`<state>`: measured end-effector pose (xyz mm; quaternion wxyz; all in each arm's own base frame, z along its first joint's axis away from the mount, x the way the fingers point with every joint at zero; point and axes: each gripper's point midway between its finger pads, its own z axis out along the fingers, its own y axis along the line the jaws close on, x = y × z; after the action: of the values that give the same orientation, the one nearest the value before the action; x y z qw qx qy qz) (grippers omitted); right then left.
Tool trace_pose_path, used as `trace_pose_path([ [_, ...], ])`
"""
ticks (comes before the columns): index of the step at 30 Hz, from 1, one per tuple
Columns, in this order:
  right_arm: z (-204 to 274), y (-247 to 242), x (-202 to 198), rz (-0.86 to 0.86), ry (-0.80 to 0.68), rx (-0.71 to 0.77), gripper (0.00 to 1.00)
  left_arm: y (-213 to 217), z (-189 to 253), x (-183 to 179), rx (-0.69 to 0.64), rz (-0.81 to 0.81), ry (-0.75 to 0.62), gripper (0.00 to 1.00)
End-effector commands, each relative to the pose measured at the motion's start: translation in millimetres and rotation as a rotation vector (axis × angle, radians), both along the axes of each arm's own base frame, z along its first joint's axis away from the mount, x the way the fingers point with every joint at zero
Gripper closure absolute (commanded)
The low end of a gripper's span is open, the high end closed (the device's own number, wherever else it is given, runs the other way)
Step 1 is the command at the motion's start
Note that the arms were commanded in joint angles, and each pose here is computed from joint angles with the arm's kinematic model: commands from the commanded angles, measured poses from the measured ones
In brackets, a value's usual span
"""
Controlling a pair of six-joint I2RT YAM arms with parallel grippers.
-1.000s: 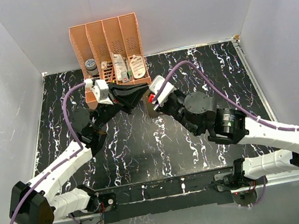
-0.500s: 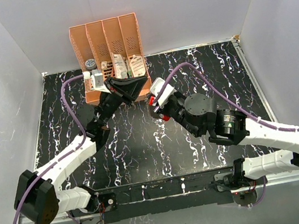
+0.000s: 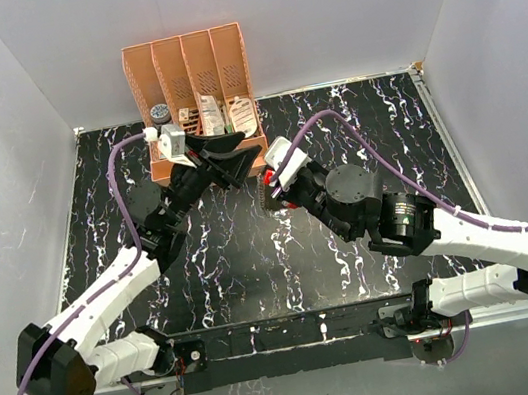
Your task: Remove the keys from the keyring
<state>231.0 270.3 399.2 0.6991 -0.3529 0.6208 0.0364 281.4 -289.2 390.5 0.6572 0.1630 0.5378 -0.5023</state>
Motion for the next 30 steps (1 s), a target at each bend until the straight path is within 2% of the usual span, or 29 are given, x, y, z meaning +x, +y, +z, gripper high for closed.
trace_pose_path([
  [1, 32, -2, -2, 0.005, -0.038, 0.099, 1.0, 9, 21, -12, 0.114, 0.033, -0.185, 0.45],
  [5, 30, 2, -1, 0.007, -0.036, 0.09, 1.0, 1, 12, -27, 0.197, -0.038, -0.304, 0.53],
  [9, 31, 2, -1, 0.011, -0.035, 0.093, 1.0, 4, 10, -36, 0.213, -0.038, -0.401, 0.66],
  [12, 31, 1, -2, 0.012, -0.035, 0.095, 1.0, 3, 11, -41, 0.225, -0.051, -0.456, 0.7],
  [16, 31, 1, -2, 0.012, -0.033, 0.095, 1.0, -1, 12, -45, 0.221, -0.083, -0.487, 0.68],
  [21, 31, 0, -2, 0.011, -0.035, 0.098, 1.0, -2, 10, -48, 0.211, -0.098, -0.481, 0.61],
  [30, 31, 0, -2, 0.011, -0.036, 0.098, 1.0, -5, 15, -55, 0.187, -0.138, -0.487, 0.64],
])
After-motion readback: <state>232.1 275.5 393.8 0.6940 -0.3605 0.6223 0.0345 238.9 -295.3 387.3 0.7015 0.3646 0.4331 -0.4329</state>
